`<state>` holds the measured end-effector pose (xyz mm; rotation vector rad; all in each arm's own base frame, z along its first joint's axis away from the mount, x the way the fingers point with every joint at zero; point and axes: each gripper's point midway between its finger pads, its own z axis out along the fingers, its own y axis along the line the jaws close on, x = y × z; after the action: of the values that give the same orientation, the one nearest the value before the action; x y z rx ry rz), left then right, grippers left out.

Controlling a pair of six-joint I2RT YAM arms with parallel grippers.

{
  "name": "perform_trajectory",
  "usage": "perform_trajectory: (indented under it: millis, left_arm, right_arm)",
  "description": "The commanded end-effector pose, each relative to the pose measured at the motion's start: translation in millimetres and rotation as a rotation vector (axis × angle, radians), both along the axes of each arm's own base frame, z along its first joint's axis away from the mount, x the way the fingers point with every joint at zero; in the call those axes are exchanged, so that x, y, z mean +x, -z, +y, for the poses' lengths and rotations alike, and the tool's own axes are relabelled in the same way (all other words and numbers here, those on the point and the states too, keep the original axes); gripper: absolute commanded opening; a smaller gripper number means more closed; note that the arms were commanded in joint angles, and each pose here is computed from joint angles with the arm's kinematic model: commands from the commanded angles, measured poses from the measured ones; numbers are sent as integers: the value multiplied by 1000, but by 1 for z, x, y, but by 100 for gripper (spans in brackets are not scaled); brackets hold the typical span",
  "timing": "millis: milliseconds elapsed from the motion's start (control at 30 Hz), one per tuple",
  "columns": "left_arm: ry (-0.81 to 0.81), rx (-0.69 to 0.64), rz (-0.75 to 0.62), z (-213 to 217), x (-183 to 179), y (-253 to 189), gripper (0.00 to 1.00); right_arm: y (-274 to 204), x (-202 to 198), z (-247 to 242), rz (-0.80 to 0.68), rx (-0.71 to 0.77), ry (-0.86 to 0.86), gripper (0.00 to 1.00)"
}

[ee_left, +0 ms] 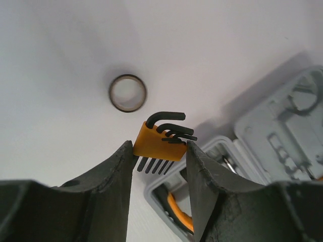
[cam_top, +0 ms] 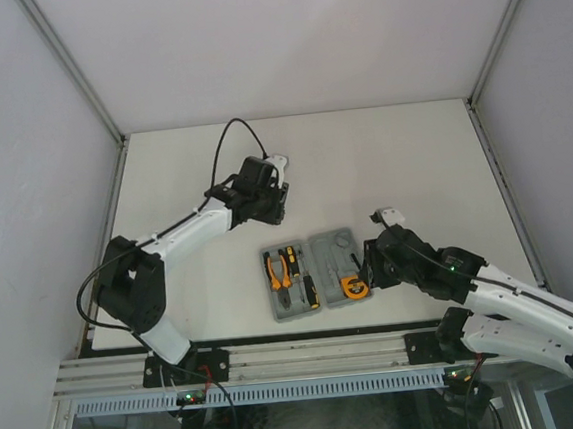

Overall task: Sort the tools into containers
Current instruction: Pick up the engineering item from the center of the board, then place the engineering item in the storage box.

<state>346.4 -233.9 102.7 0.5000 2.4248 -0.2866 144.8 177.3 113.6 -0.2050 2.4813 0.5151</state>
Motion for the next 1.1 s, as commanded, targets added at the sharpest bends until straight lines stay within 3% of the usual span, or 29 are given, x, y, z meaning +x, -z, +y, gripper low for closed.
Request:
perform_trajectory:
  millis: [0, 200, 467, 700, 1067]
  left_arm:
    - [48, -9, -41, -22, -20, -21, 42]
    - [67, -58, -34, -60, -47, -28, 41]
    - [-152, -189, -25, -93, -69, -38, 40]
    - [-423, -308, 99, -101, -81, -10, 39]
    - [-565, -371, 227, -126, -88, 26, 41]
  right_arm:
    - [-16, 9, -6, -62, 29, 72, 33]
    - [-26, 13, -17, -101, 60, 155, 33]
    - [-33, 13, -36, -131, 105, 275, 33]
    - [-41, 9, -51, -164, 156, 340, 32]
    - [-45, 3, -65, -200, 176, 345, 33]
